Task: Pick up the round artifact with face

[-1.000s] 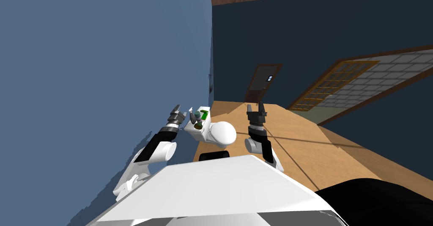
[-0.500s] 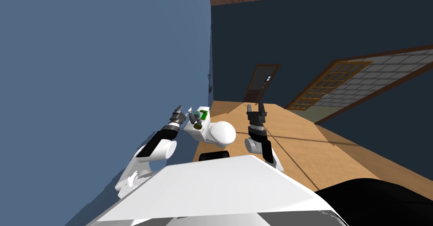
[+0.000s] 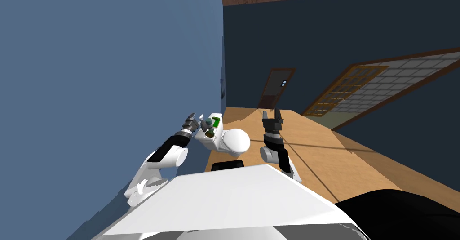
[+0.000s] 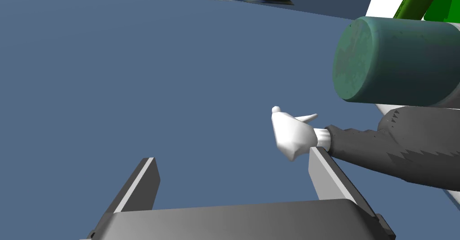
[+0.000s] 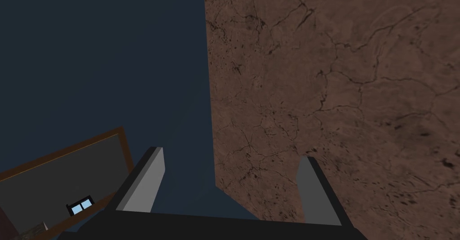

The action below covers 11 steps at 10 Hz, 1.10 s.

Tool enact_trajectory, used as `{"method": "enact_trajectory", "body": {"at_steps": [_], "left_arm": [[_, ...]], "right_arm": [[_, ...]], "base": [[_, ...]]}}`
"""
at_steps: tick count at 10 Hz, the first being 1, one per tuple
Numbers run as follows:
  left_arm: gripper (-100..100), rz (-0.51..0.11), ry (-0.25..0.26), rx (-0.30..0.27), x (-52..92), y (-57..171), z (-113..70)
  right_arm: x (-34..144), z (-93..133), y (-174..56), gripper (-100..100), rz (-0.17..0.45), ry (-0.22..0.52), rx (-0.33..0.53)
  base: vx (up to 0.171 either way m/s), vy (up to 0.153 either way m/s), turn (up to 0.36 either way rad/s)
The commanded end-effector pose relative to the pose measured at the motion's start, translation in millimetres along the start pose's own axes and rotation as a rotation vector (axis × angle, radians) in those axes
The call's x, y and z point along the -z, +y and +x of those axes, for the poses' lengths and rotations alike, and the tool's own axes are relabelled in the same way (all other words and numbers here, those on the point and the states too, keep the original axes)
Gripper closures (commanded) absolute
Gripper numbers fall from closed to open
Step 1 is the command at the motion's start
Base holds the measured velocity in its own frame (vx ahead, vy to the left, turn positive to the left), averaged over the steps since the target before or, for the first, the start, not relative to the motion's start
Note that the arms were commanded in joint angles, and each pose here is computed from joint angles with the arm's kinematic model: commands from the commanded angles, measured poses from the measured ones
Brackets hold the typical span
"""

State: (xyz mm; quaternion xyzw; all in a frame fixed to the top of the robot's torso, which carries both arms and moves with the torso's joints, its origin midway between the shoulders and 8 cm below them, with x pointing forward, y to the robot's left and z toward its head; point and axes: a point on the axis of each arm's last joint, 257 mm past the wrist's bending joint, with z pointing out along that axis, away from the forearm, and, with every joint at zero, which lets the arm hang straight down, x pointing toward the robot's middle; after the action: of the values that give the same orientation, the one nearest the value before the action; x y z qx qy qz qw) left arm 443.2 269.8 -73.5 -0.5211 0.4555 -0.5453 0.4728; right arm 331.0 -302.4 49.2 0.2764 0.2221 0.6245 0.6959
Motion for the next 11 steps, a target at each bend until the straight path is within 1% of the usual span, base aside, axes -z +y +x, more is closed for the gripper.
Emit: {"method": "enact_trajectory", "body": {"at_steps": [1, 3, 4, 6, 7, 9, 10, 11], "left_arm": [[-100, -0.027, 0.007, 0.024, -4.1, 3, 4.4], [-100, -0.073, -0.006, 0.024, -3.5, 14, 1.2], [-100, -0.085, 0.004, 0.048, -7.4, 13, 5.8], [-100, -0.132, -0.01, 0.047, -6.1, 25, 2.6], [-100, -0.148, -0.002, 0.071, -9.7, 25, 7.1], [-100, -0.19, -0.015, 0.07, -7.8, 36, 4.1], [-100, -0.205, -0.007, 0.093, -11.1, 35, 8.9], [-100, -0.229, -0.015, 0.092, -9.7, 41, 7.1]], "right_arm": [[0.0, 0, 0, 0, 0.0, 0.0, 0.0], [0.0, 0, 0, 0, 0.0, 0.0, 0.0], [0.0, 0, 0, 0, 0.0, 0.0, 0.0], [0.0, 0, 0, 0, 0.0, 0.0, 0.0], [0.0, 0, 0, 0, 0.0, 0.0, 0.0], [0.0, 0, 0, 0, 0.0, 0.0, 0.0], [0.0, 0, 0, 0, 0.0, 0.0, 0.0], [0.0, 0, 0, 0, 0.0, 0.0, 0.0]], "base": [[-0.007, 0.002, -0.055], [-0.004, 0.001, -0.018], [-0.006, 0.001, -0.054], [-0.004, 0.001, -0.017], [-0.008, 0.001, -0.063], [-0.004, 0.002, -0.02], [-0.007, 0.003, -0.056], [-0.008, 0.004, -0.045]]}}
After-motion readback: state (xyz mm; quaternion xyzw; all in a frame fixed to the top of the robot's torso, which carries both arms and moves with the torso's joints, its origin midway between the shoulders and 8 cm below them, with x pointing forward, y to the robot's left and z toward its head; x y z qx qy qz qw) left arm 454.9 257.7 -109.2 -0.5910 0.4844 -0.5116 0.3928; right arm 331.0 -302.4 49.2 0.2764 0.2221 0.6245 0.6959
